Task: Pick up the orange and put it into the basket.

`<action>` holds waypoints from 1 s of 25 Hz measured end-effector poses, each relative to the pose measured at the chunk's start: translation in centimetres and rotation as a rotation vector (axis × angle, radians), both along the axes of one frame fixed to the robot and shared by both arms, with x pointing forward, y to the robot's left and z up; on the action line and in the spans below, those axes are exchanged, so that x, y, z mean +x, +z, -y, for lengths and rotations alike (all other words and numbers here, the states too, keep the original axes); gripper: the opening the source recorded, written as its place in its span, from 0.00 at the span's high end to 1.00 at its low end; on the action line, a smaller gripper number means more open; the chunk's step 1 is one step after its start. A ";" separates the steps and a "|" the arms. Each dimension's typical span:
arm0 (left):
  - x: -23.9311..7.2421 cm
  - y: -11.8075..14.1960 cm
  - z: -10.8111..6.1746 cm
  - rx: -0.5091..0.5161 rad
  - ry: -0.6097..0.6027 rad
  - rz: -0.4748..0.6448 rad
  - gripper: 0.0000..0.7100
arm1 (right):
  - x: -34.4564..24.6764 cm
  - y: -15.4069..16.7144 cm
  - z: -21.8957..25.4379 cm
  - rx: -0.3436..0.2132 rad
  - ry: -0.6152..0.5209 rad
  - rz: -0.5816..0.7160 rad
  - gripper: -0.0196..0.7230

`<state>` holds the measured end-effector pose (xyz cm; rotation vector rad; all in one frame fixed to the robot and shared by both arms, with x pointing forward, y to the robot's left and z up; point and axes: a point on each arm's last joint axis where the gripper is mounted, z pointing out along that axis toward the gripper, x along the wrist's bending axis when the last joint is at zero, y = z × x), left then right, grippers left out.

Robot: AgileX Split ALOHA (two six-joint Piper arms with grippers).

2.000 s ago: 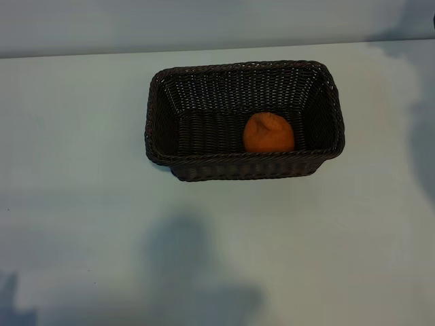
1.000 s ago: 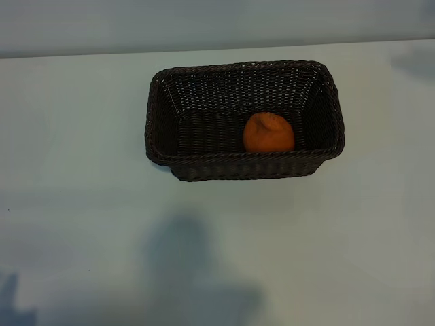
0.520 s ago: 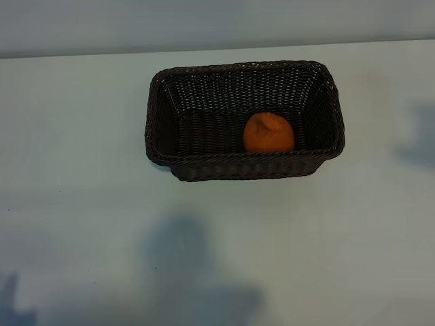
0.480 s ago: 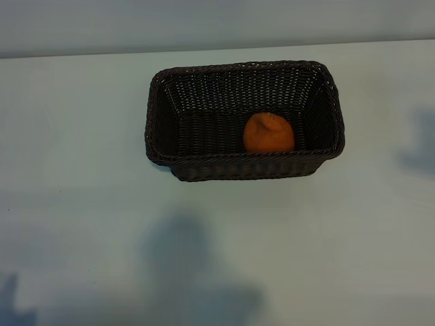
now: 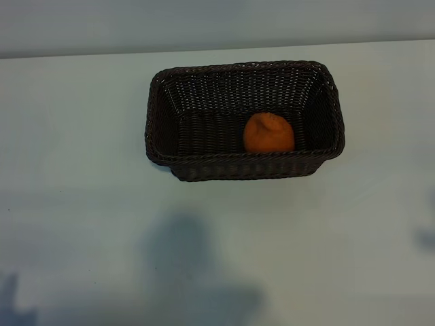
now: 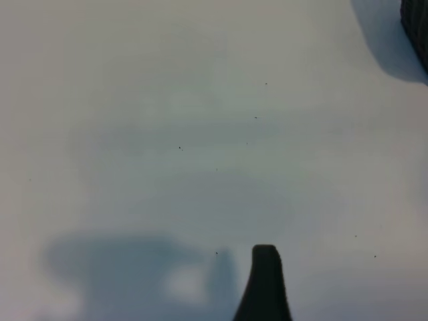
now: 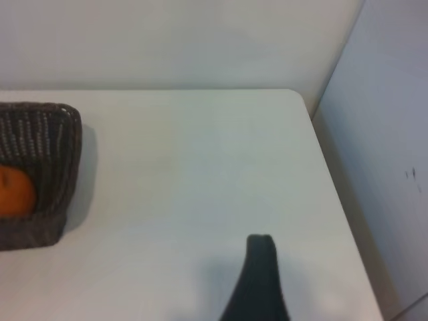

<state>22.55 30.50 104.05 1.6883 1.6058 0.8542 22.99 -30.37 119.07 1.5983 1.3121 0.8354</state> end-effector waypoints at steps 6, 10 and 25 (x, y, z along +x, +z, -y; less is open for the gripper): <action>0.0 0.0 0.0 0.000 0.000 0.000 0.17 | -1.8 -3.8 -0.3 0.001 0.027 0.079 0.20; 0.0 0.0 0.0 0.000 0.000 0.000 0.17 | -3.0 -5.8 -0.4 0.020 0.024 0.112 0.20; 0.0 0.0 0.0 0.000 0.000 0.000 0.17 | -1.5 -11.2 -0.4 0.055 0.039 -0.004 0.20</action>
